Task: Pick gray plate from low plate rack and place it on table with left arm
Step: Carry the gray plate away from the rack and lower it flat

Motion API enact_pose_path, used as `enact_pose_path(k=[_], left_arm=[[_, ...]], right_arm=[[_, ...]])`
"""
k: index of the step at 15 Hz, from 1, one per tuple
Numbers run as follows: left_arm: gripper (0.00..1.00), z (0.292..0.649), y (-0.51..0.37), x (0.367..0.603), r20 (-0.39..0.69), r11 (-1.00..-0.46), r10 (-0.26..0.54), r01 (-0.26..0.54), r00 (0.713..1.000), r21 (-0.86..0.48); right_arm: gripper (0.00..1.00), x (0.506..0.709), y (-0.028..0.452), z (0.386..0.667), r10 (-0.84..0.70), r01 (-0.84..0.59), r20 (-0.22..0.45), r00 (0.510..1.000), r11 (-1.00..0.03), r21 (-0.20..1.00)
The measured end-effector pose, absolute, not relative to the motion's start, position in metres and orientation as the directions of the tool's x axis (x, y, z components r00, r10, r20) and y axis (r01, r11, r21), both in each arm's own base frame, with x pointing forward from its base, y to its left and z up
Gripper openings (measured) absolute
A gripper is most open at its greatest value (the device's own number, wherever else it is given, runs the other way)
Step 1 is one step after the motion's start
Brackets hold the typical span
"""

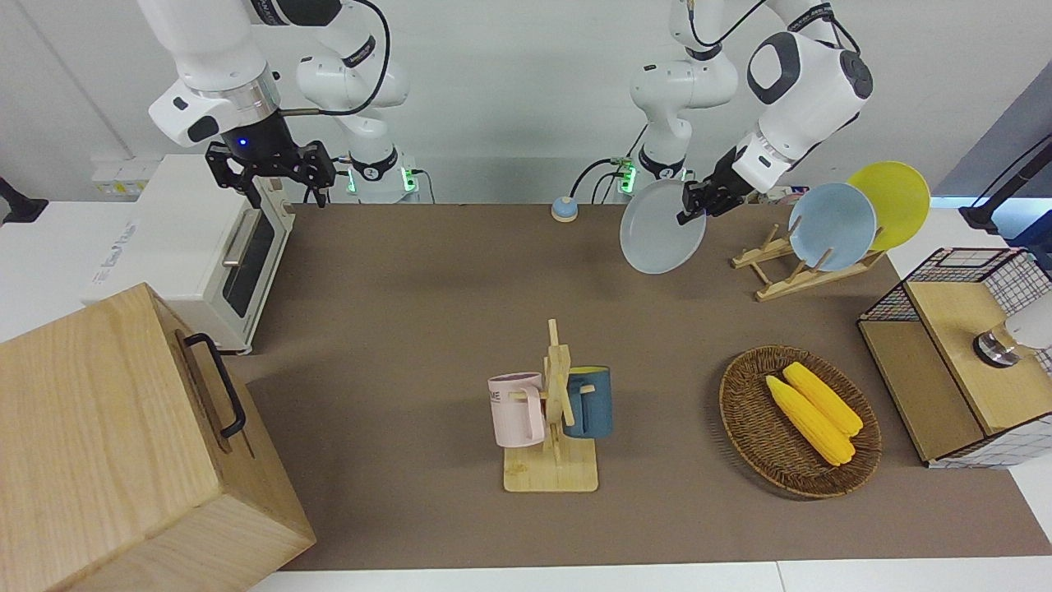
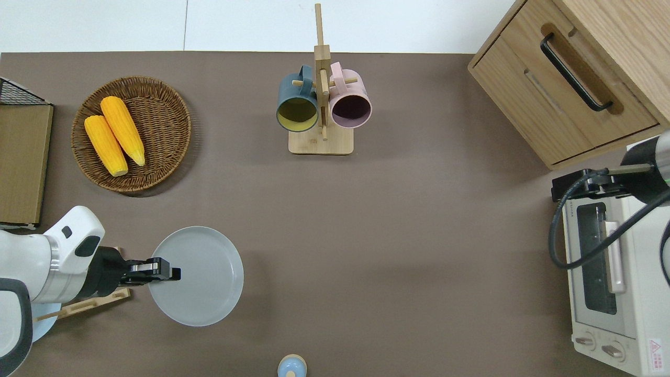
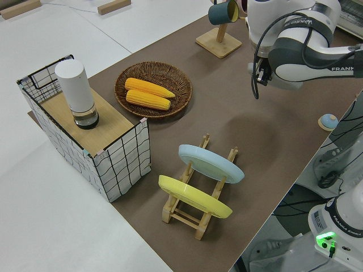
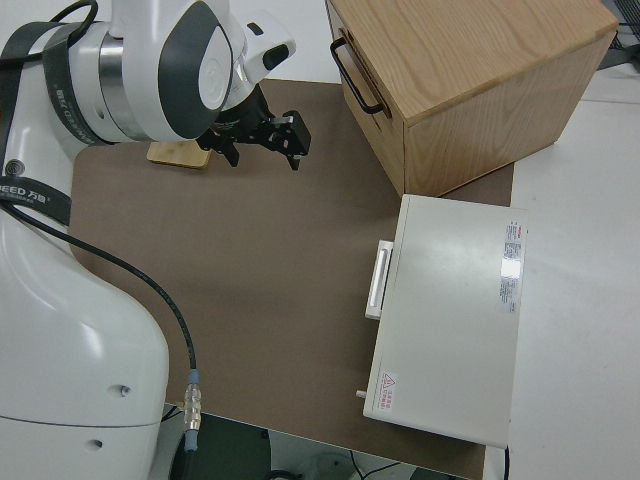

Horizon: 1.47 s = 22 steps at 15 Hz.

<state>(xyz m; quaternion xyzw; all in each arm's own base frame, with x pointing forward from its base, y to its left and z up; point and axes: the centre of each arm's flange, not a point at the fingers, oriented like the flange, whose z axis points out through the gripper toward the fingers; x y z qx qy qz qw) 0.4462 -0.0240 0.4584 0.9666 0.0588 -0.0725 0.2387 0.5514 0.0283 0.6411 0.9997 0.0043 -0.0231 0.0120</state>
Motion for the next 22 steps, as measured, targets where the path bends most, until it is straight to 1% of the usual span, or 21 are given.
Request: enact_pose_path(k=[6,10,13,22], left_arm=[[0.06,0.417,0.020,0.442,-0.139,-0.833,0.052,0.120,0.989,0.541],[0.06,0.403,0.021,0.444,-0.127,-0.828,0.047,0.110,0.991,0.549],[0.06,0.395,0.022,0.442,-0.112,-0.822,0.060,0.113,0.992,0.558],[0.06,0.371,0.014,0.436,-0.087,-0.837,0.070,0.106,0.994,0.537]], right_arm=[[0.99,0.551,0.028,0.641,0.008,0.009,-0.046,0.999,-1.000,0.024],[0.99,0.551,0.028,0.641,0.008,0.009,-0.046,0.999,-1.000,0.024],[0.99,0.551,0.028,0.641,0.008,0.009,-0.046,0.999,-1.000,0.024],[0.99,0.551,0.028,0.641,0.008,0.009,-0.046,0.999,-1.000,0.024]])
